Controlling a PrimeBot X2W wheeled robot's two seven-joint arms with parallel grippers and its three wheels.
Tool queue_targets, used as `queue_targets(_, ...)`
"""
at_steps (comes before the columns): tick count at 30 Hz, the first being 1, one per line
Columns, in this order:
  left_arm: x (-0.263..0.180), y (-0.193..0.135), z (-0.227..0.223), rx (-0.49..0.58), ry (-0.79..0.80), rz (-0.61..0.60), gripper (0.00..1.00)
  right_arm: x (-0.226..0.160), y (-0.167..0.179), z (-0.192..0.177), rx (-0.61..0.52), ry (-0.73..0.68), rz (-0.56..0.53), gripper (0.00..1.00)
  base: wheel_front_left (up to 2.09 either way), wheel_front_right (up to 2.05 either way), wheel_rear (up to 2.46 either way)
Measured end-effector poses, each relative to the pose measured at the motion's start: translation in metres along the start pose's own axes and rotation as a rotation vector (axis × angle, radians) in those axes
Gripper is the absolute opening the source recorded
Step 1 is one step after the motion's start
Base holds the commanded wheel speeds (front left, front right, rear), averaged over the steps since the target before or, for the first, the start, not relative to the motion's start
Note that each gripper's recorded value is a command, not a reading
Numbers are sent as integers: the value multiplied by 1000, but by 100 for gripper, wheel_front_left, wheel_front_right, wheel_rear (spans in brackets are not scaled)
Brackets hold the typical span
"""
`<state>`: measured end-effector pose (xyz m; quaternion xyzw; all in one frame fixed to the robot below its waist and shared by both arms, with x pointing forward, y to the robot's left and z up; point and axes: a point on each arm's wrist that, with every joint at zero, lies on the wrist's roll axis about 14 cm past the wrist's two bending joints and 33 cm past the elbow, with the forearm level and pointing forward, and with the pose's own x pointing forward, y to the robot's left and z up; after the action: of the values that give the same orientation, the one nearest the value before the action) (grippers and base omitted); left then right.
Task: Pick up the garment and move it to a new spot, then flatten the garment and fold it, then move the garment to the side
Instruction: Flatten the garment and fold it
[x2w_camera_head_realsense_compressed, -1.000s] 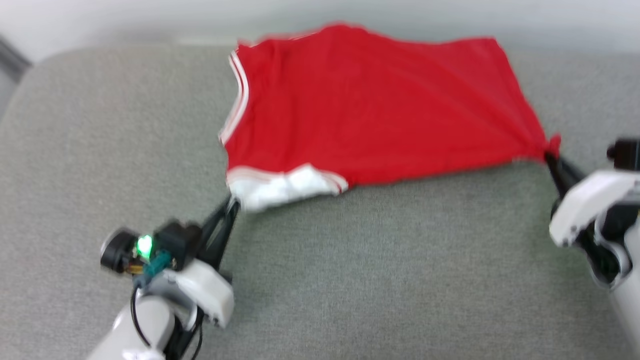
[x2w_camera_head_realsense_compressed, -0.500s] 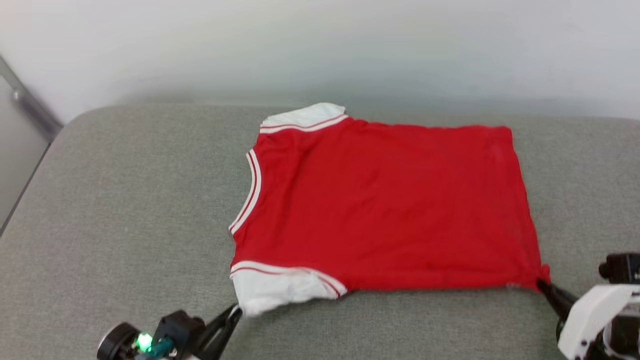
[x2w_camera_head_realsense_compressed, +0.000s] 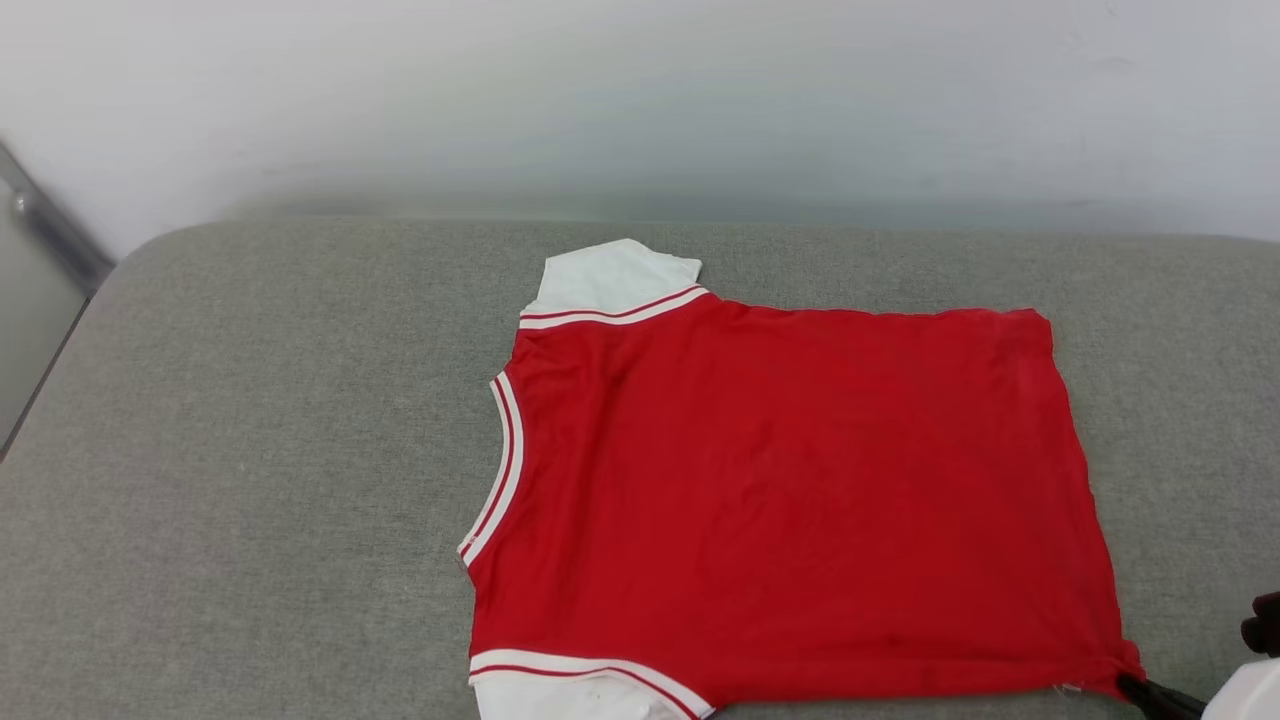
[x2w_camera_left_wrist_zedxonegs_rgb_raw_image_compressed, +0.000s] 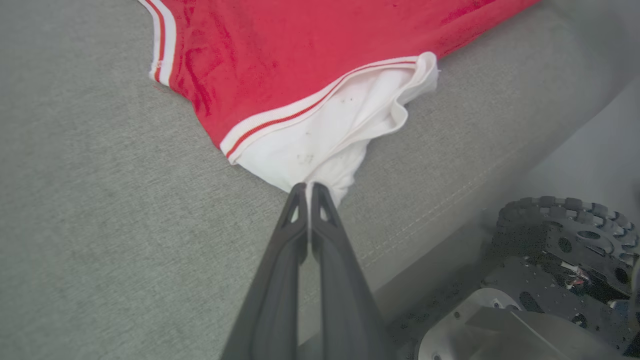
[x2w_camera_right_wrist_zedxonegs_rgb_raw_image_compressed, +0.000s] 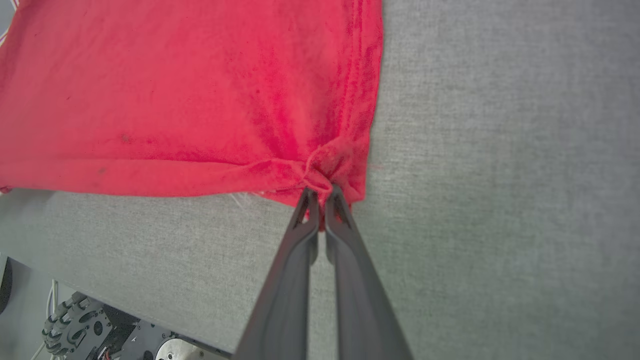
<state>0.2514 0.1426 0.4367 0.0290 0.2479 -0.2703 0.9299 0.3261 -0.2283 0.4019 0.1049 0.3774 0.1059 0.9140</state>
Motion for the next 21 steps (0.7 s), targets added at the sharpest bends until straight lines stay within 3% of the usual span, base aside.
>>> queue_targets(4,-3,-14,-12,-37,73,-70,0,-9,2,-17,-3,81,8,0,0,0,0)
queue_targets(8,-6,-9,-14,-3,111,-87,0,-16,5,-19,-26,93,14,0,0,0,0)
queue_targets(21,21,29,64,132,-126,-24,0,-17,16,19,-3,-5,40,0,0,0,0)
